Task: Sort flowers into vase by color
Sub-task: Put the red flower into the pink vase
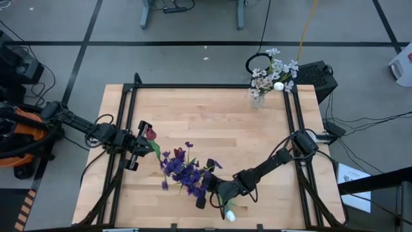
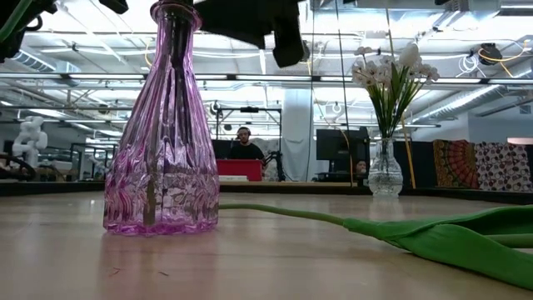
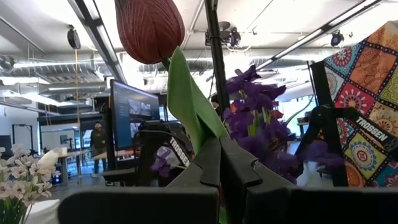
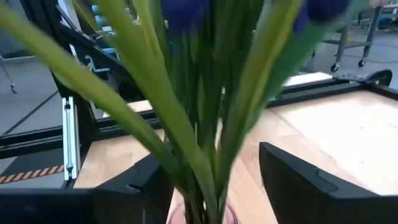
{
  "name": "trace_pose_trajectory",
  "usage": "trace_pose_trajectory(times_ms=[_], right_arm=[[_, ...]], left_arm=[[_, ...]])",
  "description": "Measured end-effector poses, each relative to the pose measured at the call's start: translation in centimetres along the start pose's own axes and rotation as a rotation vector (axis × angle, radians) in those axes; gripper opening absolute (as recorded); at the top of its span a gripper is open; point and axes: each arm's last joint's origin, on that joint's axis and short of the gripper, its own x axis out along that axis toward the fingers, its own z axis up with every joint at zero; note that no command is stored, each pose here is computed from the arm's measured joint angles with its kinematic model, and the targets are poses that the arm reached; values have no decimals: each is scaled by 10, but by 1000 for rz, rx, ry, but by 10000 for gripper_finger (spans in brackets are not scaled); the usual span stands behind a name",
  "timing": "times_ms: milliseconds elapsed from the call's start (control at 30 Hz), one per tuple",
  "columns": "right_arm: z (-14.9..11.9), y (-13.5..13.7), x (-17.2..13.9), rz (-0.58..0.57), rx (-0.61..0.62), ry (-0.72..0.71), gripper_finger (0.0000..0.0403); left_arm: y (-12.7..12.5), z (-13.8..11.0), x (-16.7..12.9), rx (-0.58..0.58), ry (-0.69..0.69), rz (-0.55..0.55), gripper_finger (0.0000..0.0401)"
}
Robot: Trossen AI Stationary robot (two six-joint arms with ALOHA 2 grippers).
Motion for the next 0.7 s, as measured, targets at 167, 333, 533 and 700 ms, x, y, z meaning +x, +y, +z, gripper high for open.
trace_pose_trajectory(times_ms=[167, 333, 533, 700], right_arm=[[4, 0, 3, -5, -35, -5, 189], [4, 0, 3, -4, -35, -6, 148], [4, 0, 2, -4, -34, -7, 89], [5, 1, 2, 0, -32, -11, 44]], left_arm=[[0, 0, 0, -31, 0, 0, 0], [0, 0, 0, -25, 0, -1, 0], [0, 2, 1, -23, -15, -26, 0], [1, 9, 5, -14, -38, -25, 0]])
